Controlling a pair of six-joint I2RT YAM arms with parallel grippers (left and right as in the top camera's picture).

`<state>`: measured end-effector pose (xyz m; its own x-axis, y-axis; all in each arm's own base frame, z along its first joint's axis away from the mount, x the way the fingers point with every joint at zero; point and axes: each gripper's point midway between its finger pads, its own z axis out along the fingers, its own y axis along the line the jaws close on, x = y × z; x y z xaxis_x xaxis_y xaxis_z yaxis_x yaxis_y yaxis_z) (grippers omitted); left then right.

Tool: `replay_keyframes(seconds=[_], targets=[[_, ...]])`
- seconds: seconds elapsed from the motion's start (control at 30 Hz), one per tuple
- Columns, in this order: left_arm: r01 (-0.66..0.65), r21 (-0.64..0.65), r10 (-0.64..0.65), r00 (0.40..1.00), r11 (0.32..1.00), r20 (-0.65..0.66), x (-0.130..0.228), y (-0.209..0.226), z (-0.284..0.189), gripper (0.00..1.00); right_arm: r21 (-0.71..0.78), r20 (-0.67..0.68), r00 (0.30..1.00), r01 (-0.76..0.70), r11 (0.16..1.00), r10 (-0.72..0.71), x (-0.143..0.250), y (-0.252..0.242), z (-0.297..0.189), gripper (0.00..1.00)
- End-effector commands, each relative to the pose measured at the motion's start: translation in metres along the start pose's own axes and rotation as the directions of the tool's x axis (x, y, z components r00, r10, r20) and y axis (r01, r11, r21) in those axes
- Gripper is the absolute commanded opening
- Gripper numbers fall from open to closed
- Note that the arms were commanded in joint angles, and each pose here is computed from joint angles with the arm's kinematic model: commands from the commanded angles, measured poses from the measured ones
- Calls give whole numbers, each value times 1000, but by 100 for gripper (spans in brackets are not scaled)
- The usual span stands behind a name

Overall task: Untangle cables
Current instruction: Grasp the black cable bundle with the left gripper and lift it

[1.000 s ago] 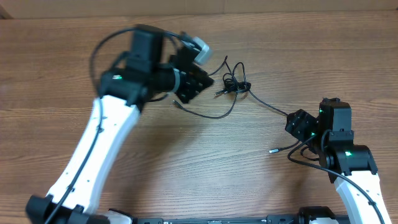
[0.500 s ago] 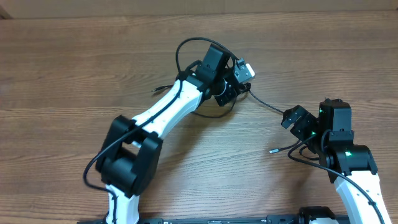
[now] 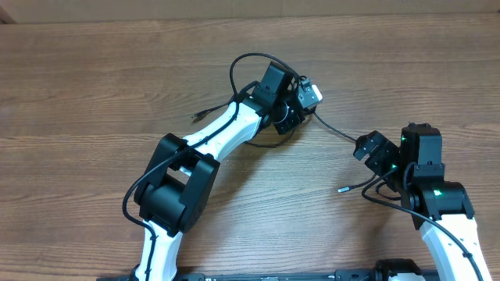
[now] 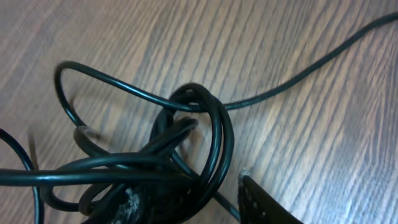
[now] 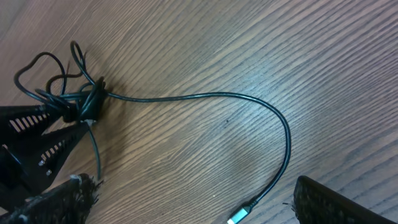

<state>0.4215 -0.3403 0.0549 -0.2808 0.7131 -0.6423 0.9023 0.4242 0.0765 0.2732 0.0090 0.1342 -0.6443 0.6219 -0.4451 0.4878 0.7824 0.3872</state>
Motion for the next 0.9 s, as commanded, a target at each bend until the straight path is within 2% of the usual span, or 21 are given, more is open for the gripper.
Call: replay_keyframes(seconds=[0.0,0.07,0.1,0.33,0.43,0.5,0.6,0.73,0.87], targets=[[-12,7,12,1000,1000,-13,1,-3,4,27,-11,14,1000,-8,1000,8,-4,3,-2,100],[-13,12,14,1000,1000,-18,3,-6,6,9,-12,14,1000,-8,1000,8,-4,3,-2,100],[-13,17,13,1000,1000,-23,5,-7,9,4,-11,14,1000,-8,1000,8,-4,3,-2,100],[-13,52,16,998,999,-65,20,-22,29,4,-12,15,1000,-8,1000,8,-4,3,-2,100],[58,42,-56,997,997,-57,15,-20,26,4,-12,15,1000,-8,1000,8,-4,3,-2,100],[161,22,-161,987,987,-25,0,-15,10,4,-11,13,1000,-8,1000,8,-4,3,-2,100],[195,4,-195,980,981,34,-28,-11,-24,4,-9,10,1000,-8,1000,8,-3,2,-2,100],[171,-31,-164,975,985,152,-72,-8,-92,4,-27,-8,1000,-4,1000,4,0,5,-2,100],[137,-94,-100,941,986,324,-120,-7,-185,4,-78,-36,999,24,997,-26,5,14,-3,100]])
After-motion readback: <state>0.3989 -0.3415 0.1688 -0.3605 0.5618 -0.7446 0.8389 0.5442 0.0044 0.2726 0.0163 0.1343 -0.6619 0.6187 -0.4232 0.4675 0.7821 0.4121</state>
